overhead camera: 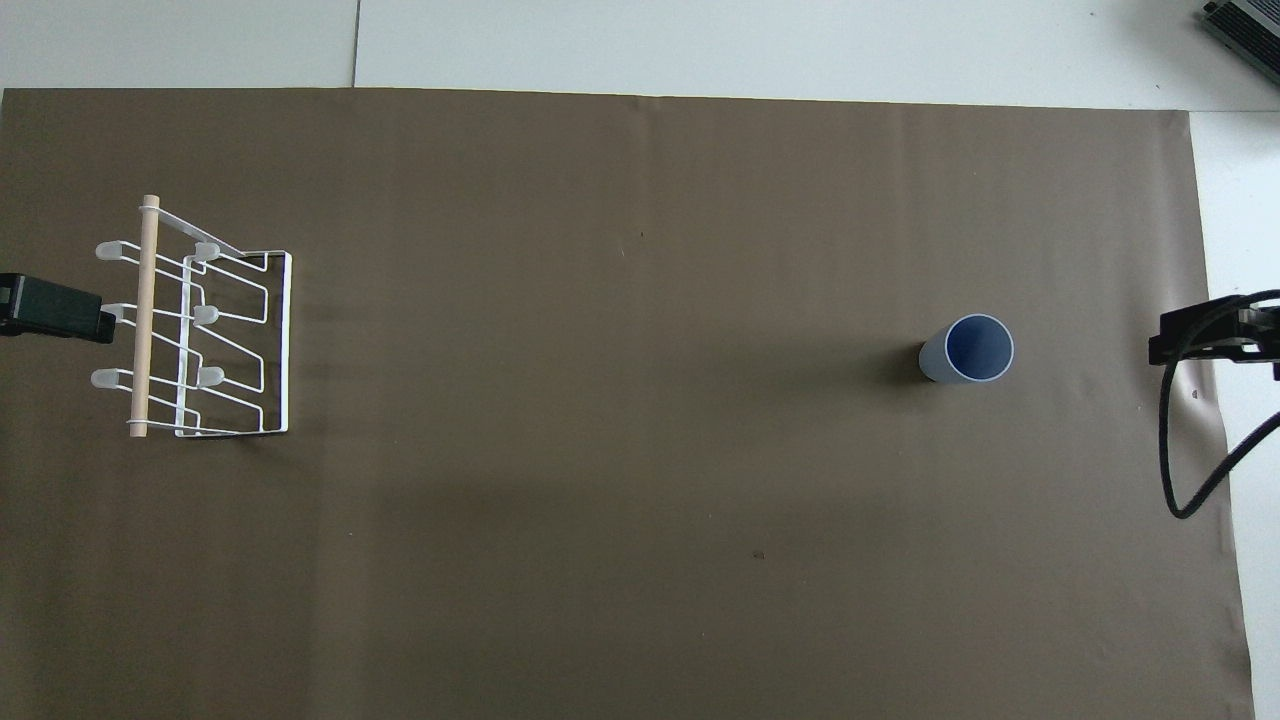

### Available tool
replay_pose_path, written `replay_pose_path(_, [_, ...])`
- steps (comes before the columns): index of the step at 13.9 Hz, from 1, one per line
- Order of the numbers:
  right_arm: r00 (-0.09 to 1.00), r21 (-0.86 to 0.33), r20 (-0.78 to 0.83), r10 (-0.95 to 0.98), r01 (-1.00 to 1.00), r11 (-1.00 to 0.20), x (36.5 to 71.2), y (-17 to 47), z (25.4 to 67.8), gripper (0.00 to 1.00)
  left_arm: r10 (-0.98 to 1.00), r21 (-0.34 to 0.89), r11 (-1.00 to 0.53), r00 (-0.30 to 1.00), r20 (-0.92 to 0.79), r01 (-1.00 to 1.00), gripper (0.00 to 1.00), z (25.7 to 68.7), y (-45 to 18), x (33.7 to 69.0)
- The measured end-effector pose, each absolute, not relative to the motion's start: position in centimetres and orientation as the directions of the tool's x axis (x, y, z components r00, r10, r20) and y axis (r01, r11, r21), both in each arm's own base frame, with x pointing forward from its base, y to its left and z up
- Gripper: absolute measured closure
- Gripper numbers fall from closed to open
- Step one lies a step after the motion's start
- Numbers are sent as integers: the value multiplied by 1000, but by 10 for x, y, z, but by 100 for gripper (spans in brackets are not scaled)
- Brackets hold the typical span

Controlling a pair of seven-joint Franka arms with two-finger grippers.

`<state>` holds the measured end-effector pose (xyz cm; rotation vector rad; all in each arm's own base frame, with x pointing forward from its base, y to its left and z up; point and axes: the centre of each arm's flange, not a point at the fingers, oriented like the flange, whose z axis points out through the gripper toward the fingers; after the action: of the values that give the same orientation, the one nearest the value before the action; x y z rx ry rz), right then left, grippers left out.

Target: Hang cup on cup holder

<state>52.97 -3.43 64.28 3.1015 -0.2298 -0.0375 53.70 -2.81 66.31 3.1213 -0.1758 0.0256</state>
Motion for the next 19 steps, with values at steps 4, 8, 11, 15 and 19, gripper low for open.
replay_pose_path(4, [989, 33, -22, -148, -147, -989, 530, -34, 643, 0, -112, 14, -994, 994, 17, -112, 0, 663, -28, 537])
replay_pose_path(8, [989, 33, -22, -148, -147, -989, 530, -34, 643, 0, -112, 14, -994, 994, 17, -112, 0, 663, -28, 537])
replay_pose_path(11, [989, 33, -22, -148, -147, -989, 530, -34, 643, 0, -112, 14, -994, 994, 17, -112, 0, 663, -28, 537])
replay_pose_path(15, [989, 30, 12, -144, -145, -989, 534, -33, 641, 0, -112, 14, -994, 994, 17, -112, 0, 663, -28, 537])
replay_pose_path(19, [993, 29, 29, -113, -114, -993, 540, -35, 615, 0, -112, 14, -994, 994, 17, -112, 0, 663, -28, 537])
